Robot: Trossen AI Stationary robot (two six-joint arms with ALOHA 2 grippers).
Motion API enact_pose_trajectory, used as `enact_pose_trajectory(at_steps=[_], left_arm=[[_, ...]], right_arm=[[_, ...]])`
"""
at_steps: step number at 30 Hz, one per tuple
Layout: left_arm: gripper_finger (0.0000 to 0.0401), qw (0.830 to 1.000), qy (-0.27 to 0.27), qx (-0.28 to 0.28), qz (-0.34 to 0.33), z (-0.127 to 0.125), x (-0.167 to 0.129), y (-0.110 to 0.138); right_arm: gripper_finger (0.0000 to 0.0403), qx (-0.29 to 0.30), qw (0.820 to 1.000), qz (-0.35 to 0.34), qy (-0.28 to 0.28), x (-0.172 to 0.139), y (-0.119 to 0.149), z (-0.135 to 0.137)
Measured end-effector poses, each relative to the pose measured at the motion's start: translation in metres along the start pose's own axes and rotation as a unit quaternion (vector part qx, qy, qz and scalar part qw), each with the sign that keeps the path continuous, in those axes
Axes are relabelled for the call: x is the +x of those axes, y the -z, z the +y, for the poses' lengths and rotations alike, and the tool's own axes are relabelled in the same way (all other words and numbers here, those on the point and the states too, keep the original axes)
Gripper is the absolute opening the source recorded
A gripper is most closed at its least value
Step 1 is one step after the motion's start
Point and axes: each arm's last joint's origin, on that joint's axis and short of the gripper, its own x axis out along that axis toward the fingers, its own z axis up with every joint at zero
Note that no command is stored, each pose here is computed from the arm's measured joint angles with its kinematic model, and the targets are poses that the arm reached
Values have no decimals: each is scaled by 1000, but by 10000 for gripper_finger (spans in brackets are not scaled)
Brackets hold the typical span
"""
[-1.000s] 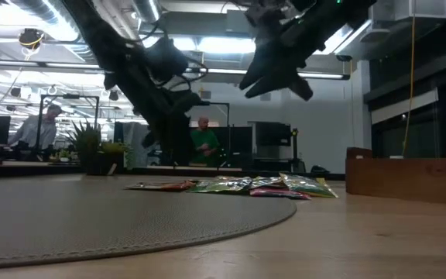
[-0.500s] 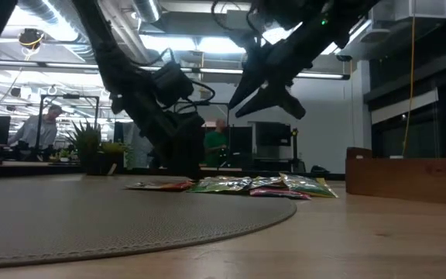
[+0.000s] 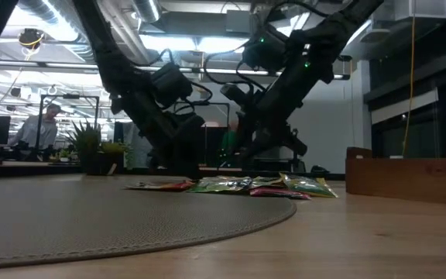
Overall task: Pick & Place Tea
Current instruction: Put the orange tea bag into the middle section of the wooden organizer
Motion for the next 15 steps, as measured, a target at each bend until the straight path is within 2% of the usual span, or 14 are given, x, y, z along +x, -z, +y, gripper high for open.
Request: enact_pose_trajectory(at_steps=[4,8,15], left_arm=[[1,999,-3,14,-51,0,-18,-18],[2,998,-8,14,-66,5,-26,-25],[2,999,-26,18,-29,17,-14,-15]], right_arm=[[94,-4,1000,-4,1,0,-5,-3],[94,-1,1000,-9,1,0,-9,-5],[94,2,1000,-11,-18,0,-14,-4]])
